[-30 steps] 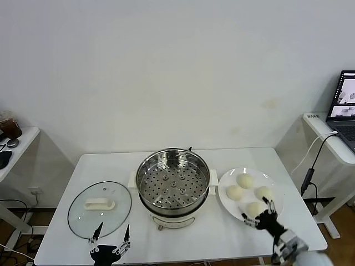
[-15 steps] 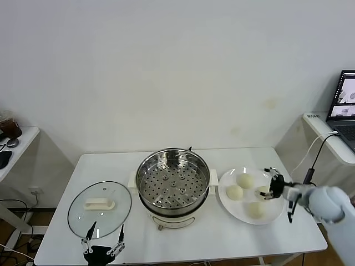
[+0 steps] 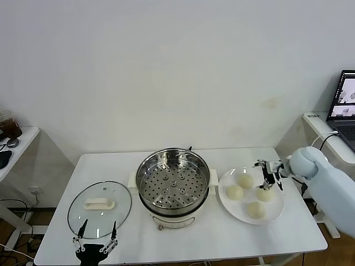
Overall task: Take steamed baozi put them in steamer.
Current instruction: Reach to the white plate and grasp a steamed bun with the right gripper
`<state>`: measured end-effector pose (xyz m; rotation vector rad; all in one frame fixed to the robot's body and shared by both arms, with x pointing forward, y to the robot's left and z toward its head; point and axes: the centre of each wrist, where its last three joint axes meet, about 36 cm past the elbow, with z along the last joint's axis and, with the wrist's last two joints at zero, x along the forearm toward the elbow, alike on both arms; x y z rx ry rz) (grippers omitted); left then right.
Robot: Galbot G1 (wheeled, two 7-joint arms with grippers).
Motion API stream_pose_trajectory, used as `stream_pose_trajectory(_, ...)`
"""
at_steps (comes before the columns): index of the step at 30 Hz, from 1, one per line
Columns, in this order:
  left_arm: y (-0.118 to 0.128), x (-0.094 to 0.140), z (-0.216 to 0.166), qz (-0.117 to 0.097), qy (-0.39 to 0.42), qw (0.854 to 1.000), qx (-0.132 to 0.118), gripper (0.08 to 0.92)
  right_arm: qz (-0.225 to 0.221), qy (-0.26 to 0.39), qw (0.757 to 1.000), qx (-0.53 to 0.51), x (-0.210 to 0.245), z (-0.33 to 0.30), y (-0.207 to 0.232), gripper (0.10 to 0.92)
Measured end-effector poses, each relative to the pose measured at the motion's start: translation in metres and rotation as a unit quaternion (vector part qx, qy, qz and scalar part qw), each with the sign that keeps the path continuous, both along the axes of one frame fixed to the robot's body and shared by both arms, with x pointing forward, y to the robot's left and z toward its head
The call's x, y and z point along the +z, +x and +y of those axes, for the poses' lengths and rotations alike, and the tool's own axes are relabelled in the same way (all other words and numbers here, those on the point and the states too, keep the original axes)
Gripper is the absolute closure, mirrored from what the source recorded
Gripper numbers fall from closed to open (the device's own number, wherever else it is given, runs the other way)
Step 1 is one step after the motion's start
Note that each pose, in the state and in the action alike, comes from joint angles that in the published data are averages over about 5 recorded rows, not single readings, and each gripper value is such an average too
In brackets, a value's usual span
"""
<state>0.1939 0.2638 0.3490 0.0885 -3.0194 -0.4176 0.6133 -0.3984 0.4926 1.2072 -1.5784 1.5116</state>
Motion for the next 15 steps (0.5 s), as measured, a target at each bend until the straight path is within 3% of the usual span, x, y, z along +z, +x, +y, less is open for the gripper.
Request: stream_pose_trajectory(15,-0.004,-0.003,0.007,-0.003,0.007,1.000,0.006,0.177,0.046,-0.043,0.998,0.000,-0.028,0.031,0.045,0.200)
